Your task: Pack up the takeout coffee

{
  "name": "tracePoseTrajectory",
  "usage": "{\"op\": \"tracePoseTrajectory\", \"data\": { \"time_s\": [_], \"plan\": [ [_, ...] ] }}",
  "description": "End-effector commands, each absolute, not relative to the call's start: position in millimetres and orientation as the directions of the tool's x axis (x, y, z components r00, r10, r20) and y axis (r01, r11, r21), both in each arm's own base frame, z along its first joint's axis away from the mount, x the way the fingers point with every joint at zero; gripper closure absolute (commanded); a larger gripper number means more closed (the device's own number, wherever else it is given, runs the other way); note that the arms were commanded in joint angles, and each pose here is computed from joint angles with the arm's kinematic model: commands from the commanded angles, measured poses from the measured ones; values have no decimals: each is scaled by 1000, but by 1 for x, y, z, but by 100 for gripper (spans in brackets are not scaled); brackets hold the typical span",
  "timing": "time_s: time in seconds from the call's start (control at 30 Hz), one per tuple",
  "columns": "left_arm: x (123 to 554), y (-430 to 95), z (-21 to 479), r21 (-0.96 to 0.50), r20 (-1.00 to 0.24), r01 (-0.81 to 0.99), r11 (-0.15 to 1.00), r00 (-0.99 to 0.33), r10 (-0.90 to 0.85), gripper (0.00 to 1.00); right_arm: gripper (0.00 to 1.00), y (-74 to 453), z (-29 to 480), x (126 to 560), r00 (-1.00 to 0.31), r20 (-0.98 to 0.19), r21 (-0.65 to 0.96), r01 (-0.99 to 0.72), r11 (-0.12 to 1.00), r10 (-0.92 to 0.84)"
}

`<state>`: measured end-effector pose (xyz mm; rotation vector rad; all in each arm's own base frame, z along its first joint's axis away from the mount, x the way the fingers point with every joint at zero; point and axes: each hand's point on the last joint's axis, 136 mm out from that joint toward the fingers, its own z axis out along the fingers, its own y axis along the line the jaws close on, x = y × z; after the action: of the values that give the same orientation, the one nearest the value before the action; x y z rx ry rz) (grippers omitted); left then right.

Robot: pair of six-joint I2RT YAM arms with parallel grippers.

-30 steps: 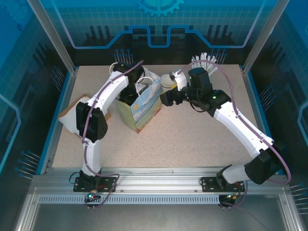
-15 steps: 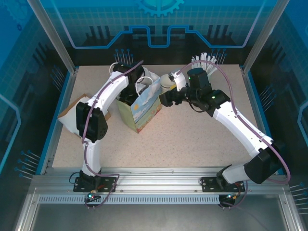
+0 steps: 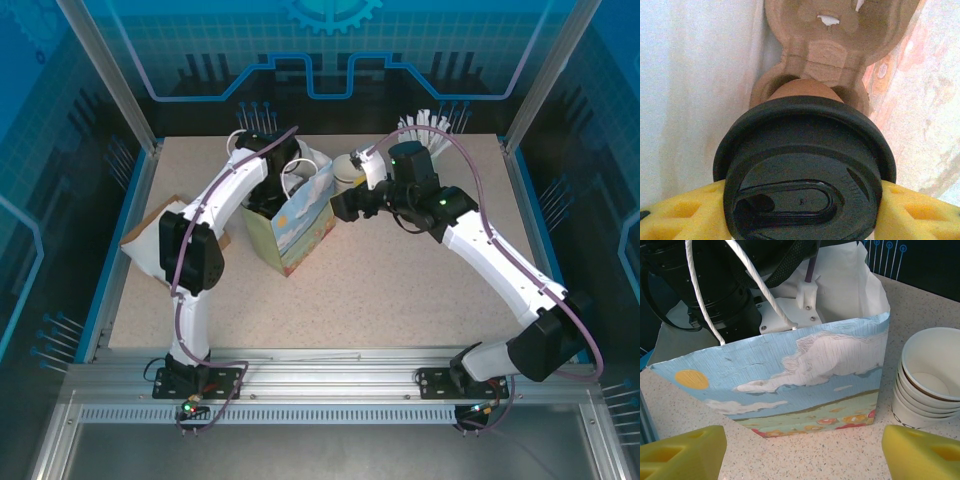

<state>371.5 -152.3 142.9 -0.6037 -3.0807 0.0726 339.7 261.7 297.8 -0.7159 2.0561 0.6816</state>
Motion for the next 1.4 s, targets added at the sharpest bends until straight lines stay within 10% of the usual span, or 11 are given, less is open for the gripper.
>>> {"op": "tracePoseTrajectory", "data": {
  "time_s": [0.0, 1.37],
  "plan": [
    [374, -157, 107, -58, 51, 385, 921, -920, 388, 62, 17, 266, 300, 338, -489, -836, 204, -698, 686, -249],
    [363, -150, 157, -51, -2, 407, 912, -913, 408, 62, 17, 270, 297, 338, -494, -830, 205, -704, 680, -261]
  ]
}}
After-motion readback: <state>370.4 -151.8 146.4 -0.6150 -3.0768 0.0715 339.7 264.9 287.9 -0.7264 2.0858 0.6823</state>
